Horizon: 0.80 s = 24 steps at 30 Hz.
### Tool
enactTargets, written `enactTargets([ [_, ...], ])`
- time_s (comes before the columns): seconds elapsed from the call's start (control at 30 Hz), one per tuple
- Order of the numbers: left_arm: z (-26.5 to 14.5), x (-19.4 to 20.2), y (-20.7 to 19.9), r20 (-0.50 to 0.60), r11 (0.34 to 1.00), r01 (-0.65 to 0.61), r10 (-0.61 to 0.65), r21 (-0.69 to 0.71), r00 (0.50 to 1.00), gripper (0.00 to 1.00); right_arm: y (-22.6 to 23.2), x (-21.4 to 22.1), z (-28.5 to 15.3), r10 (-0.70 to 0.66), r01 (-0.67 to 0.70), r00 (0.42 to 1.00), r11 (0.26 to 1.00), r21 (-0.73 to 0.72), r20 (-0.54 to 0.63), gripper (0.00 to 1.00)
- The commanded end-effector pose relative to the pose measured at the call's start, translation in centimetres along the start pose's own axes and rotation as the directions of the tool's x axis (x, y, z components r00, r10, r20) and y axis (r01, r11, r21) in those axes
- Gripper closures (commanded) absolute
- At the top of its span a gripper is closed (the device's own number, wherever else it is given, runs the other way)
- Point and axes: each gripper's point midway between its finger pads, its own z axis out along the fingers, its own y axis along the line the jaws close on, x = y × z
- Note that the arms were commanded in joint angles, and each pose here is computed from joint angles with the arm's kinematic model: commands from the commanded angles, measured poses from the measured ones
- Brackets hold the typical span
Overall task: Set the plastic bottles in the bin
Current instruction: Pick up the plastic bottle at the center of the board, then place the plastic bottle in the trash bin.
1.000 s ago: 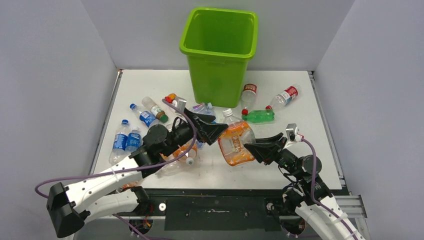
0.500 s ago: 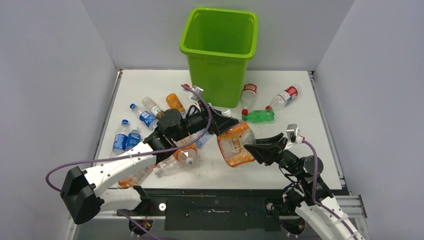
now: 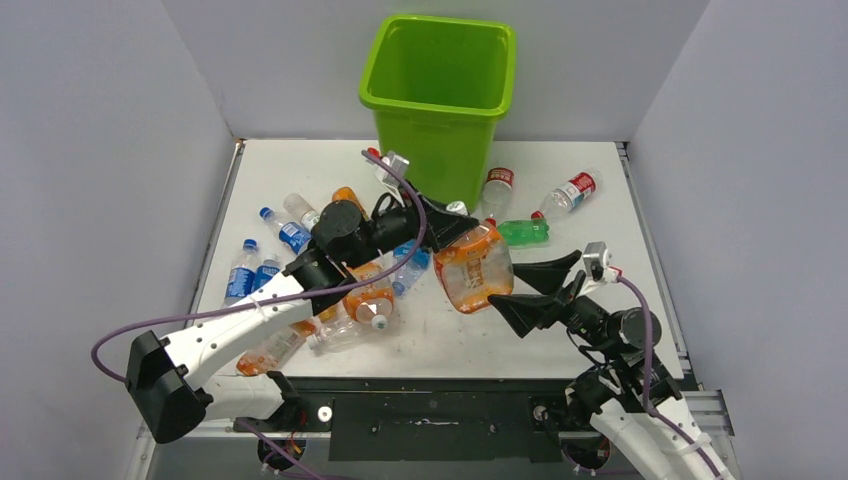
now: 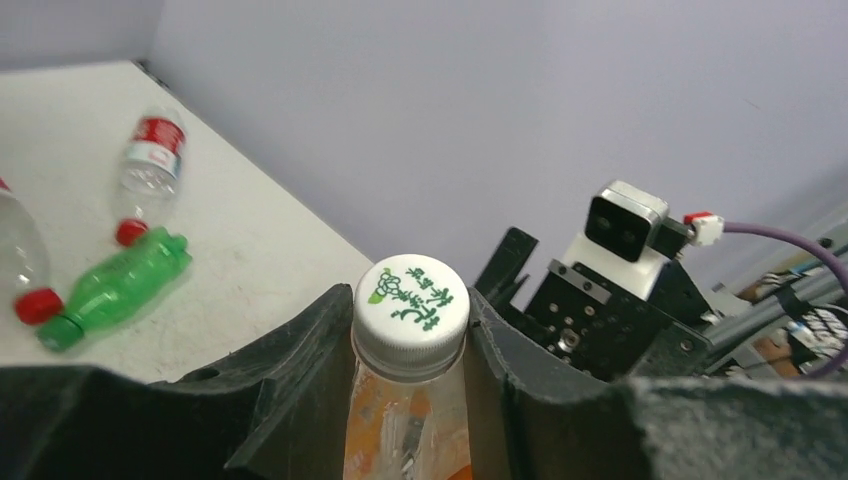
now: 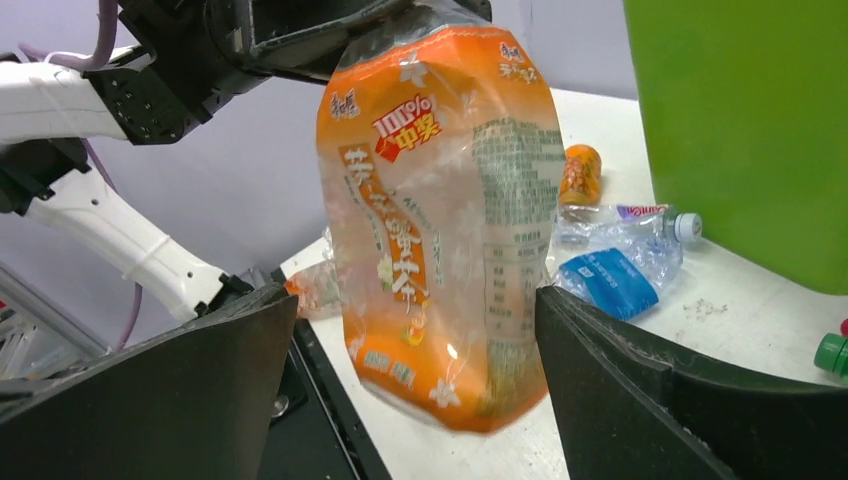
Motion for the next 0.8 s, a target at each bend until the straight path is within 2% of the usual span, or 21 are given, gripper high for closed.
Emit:
enactTargets([
  [0.0,-1.1,-9.0,-3.4,0.21,0.971,-0.233,0.239,-0.051,0.948,1.0,1.6,-2.9,-0.5,-0.009,0.009,0.999,1.0,0.001,0.032,0.1],
  [0.07,-1.8,-12.4,-4.1,0.284,0.933,-0.338,0.36,-0.125,0.889,1.0,1.4,-3.6,-1.0,-0.011,0.009,0.999,0.999,0.042,0.04,0.1],
  [0.1,-2.4,-14.4,-4.6,0.33,0.905,-0.389,0.425,-0.171,0.843,1.0,1.3,-4.1,-1.3,-0.021,0.018,0.998,0.998,0.065,0.051,0.1],
  [0.13,-3.0,-16.5,-4.8,0.379,0.874,-0.426,0.485,-0.232,0.788,1.0,1.0,-4.4,-1.5,-0.027,0.021,0.998,0.996,0.09,0.059,0.1],
  [0.17,-3.9,-18.9,-5.4,0.441,0.831,-0.47,0.556,-0.296,0.704,1.0,0.8,-4.7,-1.8,-0.032,0.024,0.997,0.993,0.113,0.067,0.1],
  [0.2,-4.7,-21.0,-5.6,0.488,0.799,-0.483,0.601,-0.357,0.633,1.0,0.4,-4.7,-2.0,-0.032,0.022,0.997,0.991,0.134,0.075,0.1],
  [0.27,-5.5,-24.3,-5.4,0.54,0.754,-0.48,0.657,-0.449,0.527,1.0,-0.3,-4.5,-2.3,-0.025,0.01,0.996,0.985,0.173,0.084,0.1],
  [0.33,-5.7,-27.4,-5.0,0.565,0.729,-0.471,0.684,-0.497,0.461,1.0,-1.3,-3.9,-2.5,-0.008,-0.01,0.996,0.977,0.214,0.086,0.1],
  [0.47,-5.5,-32.1,-3.7,0.616,0.724,-0.453,0.685,-0.52,0.389,1.0,-2.9,-2.6,-2.8,0.03,-0.055,0.995,0.959,0.279,0.092,0.1],
  [0.63,-4.5,-35.3,-2.5,0.675,0.713,-0.489,0.677,-0.503,0.292,1.0,-4.2,-1.0,-2.8,0.072,-0.094,0.994,0.943,0.321,0.08,0.1],
  [0.77,-1.2,-36.5,0.6,0.649,0.702,-0.511,0.69,-0.495,0.32,1.0,-4.9,-0.2,-2.9,0.086,-0.105,0.994,0.933,0.343,0.071,0.1],
])
